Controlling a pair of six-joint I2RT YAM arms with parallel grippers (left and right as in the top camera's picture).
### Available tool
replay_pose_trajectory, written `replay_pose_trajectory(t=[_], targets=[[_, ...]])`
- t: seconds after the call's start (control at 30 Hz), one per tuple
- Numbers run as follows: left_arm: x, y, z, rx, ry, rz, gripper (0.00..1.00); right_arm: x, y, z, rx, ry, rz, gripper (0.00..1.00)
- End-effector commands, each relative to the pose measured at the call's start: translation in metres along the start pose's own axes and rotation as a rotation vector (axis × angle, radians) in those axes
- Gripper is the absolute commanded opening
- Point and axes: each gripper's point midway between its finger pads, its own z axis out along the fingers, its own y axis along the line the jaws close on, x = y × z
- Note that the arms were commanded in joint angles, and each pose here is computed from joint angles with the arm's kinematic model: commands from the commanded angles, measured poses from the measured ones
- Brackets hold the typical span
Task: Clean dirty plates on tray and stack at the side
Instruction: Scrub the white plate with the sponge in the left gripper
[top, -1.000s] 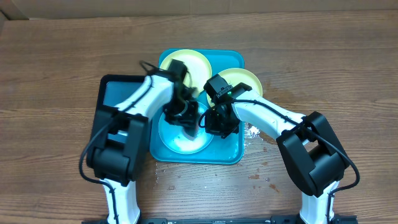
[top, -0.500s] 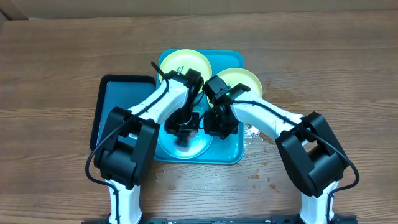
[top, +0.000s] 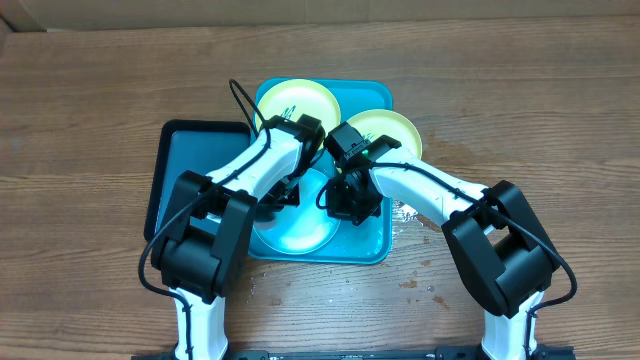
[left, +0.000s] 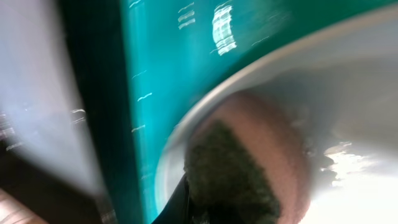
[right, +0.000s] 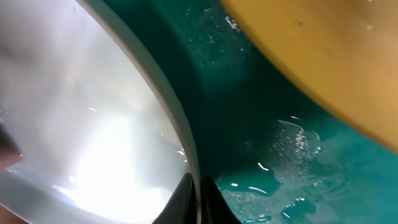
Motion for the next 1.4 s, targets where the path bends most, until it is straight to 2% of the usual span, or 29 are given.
replay_pose_trajectory(t=[0.0,0.03,0.13,0.2,0.3,0.4,0.47,0.67,0.83,0.93,1.0,1.1,1.2,1.37], targets=[[0.012,-0.068,-0.004,0.385,0.117,0.065,0.04,-0.001,-0.020,0.007,0.079,-0.004,0.010,0.04],[0.017,-0.104,-0.023,0.611,0.141,0.134,0.04,-0.001,-0.020,0.007,0.079,-0.004,0.010,0.04],[0.026,-0.144,-0.056,0.896,0.149,0.254,0.04,-0.001,-0.020,0.007,0.079,-0.004,0.011,0.04],[0.031,-0.154,-0.067,0.963,0.156,0.291,0.04,-0.001,-0.020,0.007,0.079,-0.004,0.010,0.04],[0.038,-0.155,-0.067,0.959,0.172,0.308,0.04,-0.001,-0.020,0.007,0.079,-0.004,0.011,0.04],[0.046,-0.146,-0.060,0.903,0.203,0.313,0.04,-0.001,-0.020,0.007,0.079,-0.004,0.010,0.04],[0.052,-0.133,-0.049,0.812,0.231,0.303,0.04,-0.001,-0.020,0.007,0.079,-0.004,0.011,0.04],[0.059,-0.072,-0.011,0.403,0.261,0.223,0.04,-0.001,-0.019,0.007,0.078,-0.005,0.010,0.04],[0.042,-0.006,0.007,0.014,0.173,0.080,0.04,-0.001,-0.020,0.007,0.079,-0.004,0.010,0.04],[0.025,0.028,0.010,-0.140,0.097,-0.025,0.04,-0.001,-0.020,0.007,0.080,-0.003,0.011,0.04],[0.018,0.039,0.013,-0.159,0.084,-0.079,0.04,-0.001,-0.020,0.007,0.079,-0.004,0.011,0.04],[0.013,0.043,0.019,-0.105,0.114,-0.131,0.04,-0.001,-0.020,0.007,0.079,-0.004,0.010,0.04],[0.009,0.034,0.015,0.003,0.154,-0.108,0.04,-0.001,-0.020,0.007,0.079,-0.004,0.010,0.04],[-0.011,0.004,0.007,0.185,0.114,-0.064,0.04,-0.001,-0.020,0.007,0.079,-0.004,0.010,0.04]])
